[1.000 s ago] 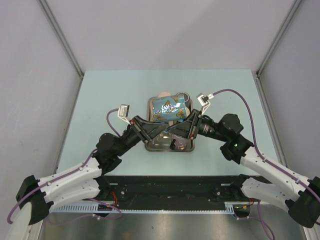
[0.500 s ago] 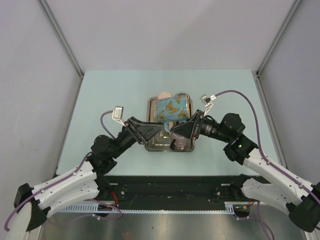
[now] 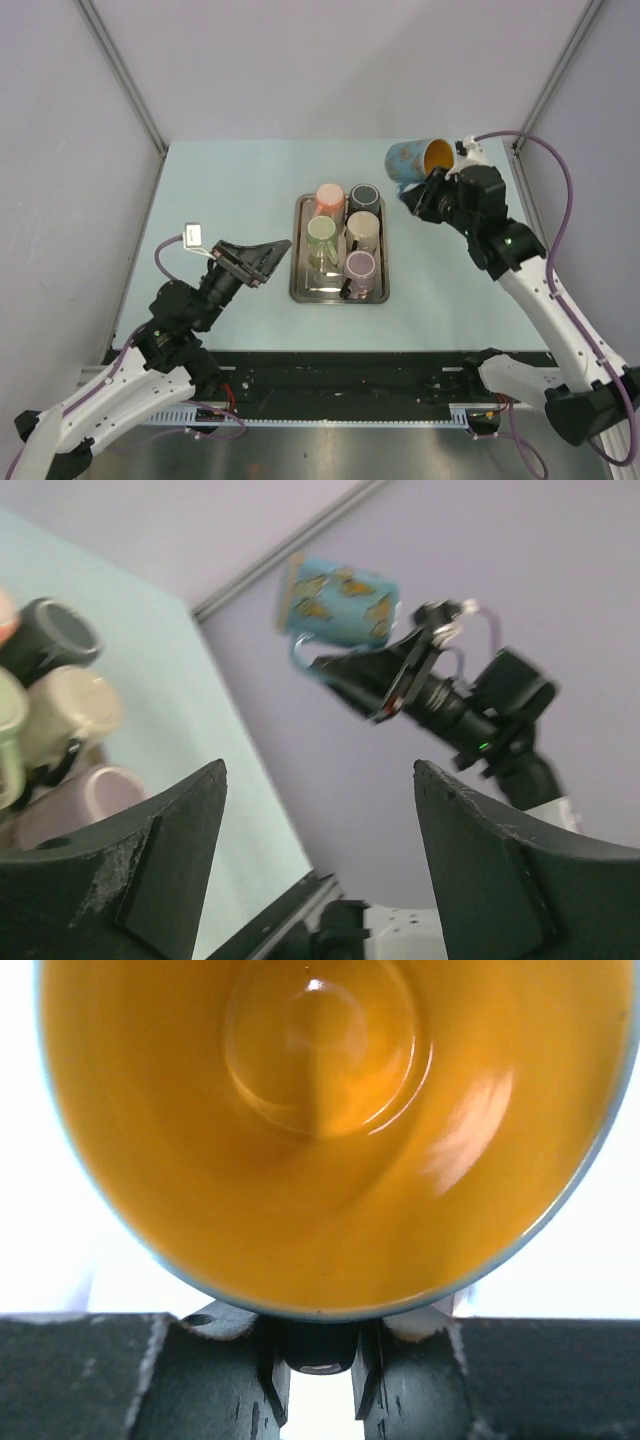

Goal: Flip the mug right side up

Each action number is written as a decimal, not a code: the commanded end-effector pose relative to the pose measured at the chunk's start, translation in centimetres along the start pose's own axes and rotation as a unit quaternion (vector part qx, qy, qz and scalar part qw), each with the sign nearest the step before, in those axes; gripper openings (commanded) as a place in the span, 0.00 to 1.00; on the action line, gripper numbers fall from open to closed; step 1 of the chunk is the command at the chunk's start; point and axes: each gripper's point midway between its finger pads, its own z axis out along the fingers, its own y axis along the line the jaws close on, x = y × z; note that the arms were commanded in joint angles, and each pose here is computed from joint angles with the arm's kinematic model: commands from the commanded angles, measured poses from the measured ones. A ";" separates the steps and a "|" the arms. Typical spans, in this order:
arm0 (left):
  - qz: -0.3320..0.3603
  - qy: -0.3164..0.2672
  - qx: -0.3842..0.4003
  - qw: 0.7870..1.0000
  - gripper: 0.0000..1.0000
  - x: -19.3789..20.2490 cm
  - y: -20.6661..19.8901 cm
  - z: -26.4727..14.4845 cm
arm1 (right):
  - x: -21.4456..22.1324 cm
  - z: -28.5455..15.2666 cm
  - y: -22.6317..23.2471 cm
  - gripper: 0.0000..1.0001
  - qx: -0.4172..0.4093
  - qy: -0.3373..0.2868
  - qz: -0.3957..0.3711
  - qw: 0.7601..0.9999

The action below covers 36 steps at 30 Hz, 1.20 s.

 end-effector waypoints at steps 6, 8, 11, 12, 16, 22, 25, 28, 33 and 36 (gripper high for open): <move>0.052 0.059 -0.170 0.982 0.79 2.1 7.2 -2.0 | -10.0 1.7 -17.1 0.00 0.379 -0.080 -0.041 0.921; 0.062 0.066 -0.192 0.977 0.80 2.2 8.1 -2.6 | -10.3 2.7 -20.6 0.00 0.410 -0.071 -0.022 0.909; 0.072 0.067 -0.195 0.976 0.80 1.9 8.1 -3.0 | -10.3 4.5 -24.4 0.00 0.447 -0.051 -0.008 0.893; 0.077 0.069 -0.194 0.976 0.80 2.0 8.2 -3.1 | -10.4 5.0 -25.3 0.00 0.453 -0.046 -0.003 0.891; 0.092 0.073 -0.194 0.974 0.80 1.9 8.4 -3.5 | -10.7 7.3 -28.6 0.00 0.478 -0.024 0.013 0.878; 0.107 0.078 -0.218 0.967 0.80 2.3 10.0 -4.2 | -9.9 11.0 -32.3 0.00 0.499 0.019 0.004 0.866; 0.111 0.084 -0.227 0.964 0.80 2.8 10.8 -4.2 | -9.3 12.4 -34.0 0.00 0.509 0.043 0.003 0.860; 0.118 0.094 -0.236 0.960 0.80 3.2 11.4 -4.1 | -8.8 13.4 -35.0 0.00 0.504 0.052 0.013 0.862; 0.128 0.103 -0.243 0.956 0.80 3.7 12.0 -3.7 | -7.7 14.3 -35.7 0.00 0.500 0.068 0.017 0.863; 0.126 0.110 -0.242 0.956 0.80 4.2 12.2 -3.5 | -7.2 13.7 -37.4 0.00 0.504 0.078 0.030 0.860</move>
